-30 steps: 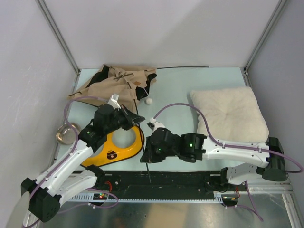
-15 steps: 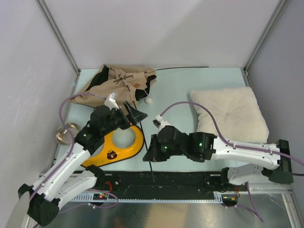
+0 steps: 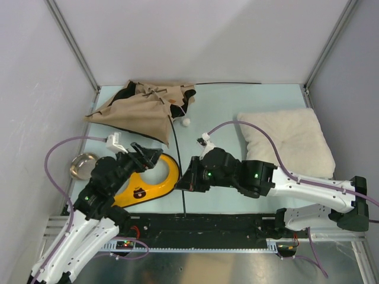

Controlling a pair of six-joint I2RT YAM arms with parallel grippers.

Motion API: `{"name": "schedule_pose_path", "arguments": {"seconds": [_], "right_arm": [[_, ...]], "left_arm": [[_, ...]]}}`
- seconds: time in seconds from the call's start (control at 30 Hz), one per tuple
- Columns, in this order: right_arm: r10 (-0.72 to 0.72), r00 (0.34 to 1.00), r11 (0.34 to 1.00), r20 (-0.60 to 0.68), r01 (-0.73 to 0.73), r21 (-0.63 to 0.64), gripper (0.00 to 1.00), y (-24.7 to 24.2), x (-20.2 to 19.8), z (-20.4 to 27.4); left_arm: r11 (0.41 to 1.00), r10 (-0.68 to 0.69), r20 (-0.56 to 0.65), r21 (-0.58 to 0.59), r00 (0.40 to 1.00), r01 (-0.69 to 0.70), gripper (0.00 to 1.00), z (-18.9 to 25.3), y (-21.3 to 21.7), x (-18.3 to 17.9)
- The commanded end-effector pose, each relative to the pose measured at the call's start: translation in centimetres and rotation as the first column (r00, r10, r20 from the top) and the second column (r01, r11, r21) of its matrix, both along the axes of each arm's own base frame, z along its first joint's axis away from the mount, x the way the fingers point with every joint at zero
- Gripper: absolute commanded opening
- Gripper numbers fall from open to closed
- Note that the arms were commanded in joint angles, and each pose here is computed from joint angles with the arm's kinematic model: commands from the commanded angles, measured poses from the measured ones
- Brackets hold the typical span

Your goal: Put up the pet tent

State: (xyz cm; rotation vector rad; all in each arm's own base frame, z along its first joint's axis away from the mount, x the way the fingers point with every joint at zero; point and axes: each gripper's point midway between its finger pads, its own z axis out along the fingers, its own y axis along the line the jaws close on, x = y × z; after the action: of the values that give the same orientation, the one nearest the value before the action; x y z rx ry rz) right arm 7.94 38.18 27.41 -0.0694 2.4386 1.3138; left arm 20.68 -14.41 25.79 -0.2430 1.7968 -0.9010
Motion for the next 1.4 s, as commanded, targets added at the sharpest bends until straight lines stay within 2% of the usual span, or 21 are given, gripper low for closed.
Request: {"name": "schedule_pose_path", "arguments": {"seconds": [0.0, 0.2, 0.3, 0.43, 0.57, 0.63, 0.67, 0.83, 1.0, 1.07, 1.37], "right_arm": [[-0.075, 0.997, 0.982, 0.026, 0.069, 0.176, 0.00, 0.5, 1.8, 6.0], [-0.083, 0.996, 0.974, -0.015, 0.084, 0.210, 0.00, 0.8, 2.0, 6.9], [-0.084, 0.996, 0.971, -0.035, 0.090, 0.223, 0.00, 0.9, 2.2, 7.1], [-0.088, 0.994, 0.967, -0.060, 0.100, 0.233, 0.00, 1.1, 2.4, 7.2], [-0.084, 0.993, 0.966, -0.077, 0.100, 0.240, 0.00, 1.4, 2.4, 7.2], [-0.078, 0.994, 0.964, -0.083, 0.096, 0.247, 0.00, 1.7, 2.4, 7.3], [-0.073, 0.994, 0.963, -0.086, 0.093, 0.252, 0.00, 1.8, 2.4, 7.3], [-0.048, 0.993, 0.963, -0.104, 0.074, 0.258, 0.00, 2.4, 2.0, 7.2], [-0.039, 0.994, 0.961, -0.104, 0.066, 0.270, 0.00, 2.5, 1.9, 7.6], [-0.036, 0.994, 0.961, -0.104, 0.063, 0.270, 0.00, 2.6, 2.0, 7.6], [-0.025, 0.994, 0.963, -0.110, 0.054, 0.264, 0.00, 2.7, 2.1, 7.3]], "left_arm": [[0.990, 0.082, -0.075, 0.117, 0.994, -0.073, 0.83, -4.7, 0.7, 1.9], [0.974, 0.085, -0.034, 0.214, 0.996, -0.076, 0.89, -6.8, -0.4, 4.2], [0.976, 0.067, 0.012, 0.209, 0.998, -0.068, 0.89, -7.4, -1.5, 5.1], [0.977, 0.073, 0.084, 0.194, 0.994, -0.088, 0.80, -7.8, -2.0, 6.0], [0.958, 0.124, 0.119, 0.245, 0.985, -0.150, 0.67, -8.3, -1.2, 7.1], [0.952, 0.127, 0.150, 0.258, 0.981, -0.163, 0.65, -7.9, -1.2, 7.5], [0.951, 0.124, 0.166, 0.262, 0.978, -0.165, 0.65, -7.7, -1.3, 7.7], [0.945, 0.081, 0.192, 0.298, 0.978, -0.137, 0.78, -8.1, -2.4, 8.6], [0.934, 0.091, 0.168, 0.327, 0.982, -0.143, 0.78, -9.4, -2.8, 9.7], [0.928, 0.114, 0.163, 0.334, 0.980, -0.163, 0.75, -9.8, -2.7, 10.1], [0.907, 0.191, 0.155, 0.351, 0.969, -0.235, 0.46, -10.2, -2.2, 11.8]]}}
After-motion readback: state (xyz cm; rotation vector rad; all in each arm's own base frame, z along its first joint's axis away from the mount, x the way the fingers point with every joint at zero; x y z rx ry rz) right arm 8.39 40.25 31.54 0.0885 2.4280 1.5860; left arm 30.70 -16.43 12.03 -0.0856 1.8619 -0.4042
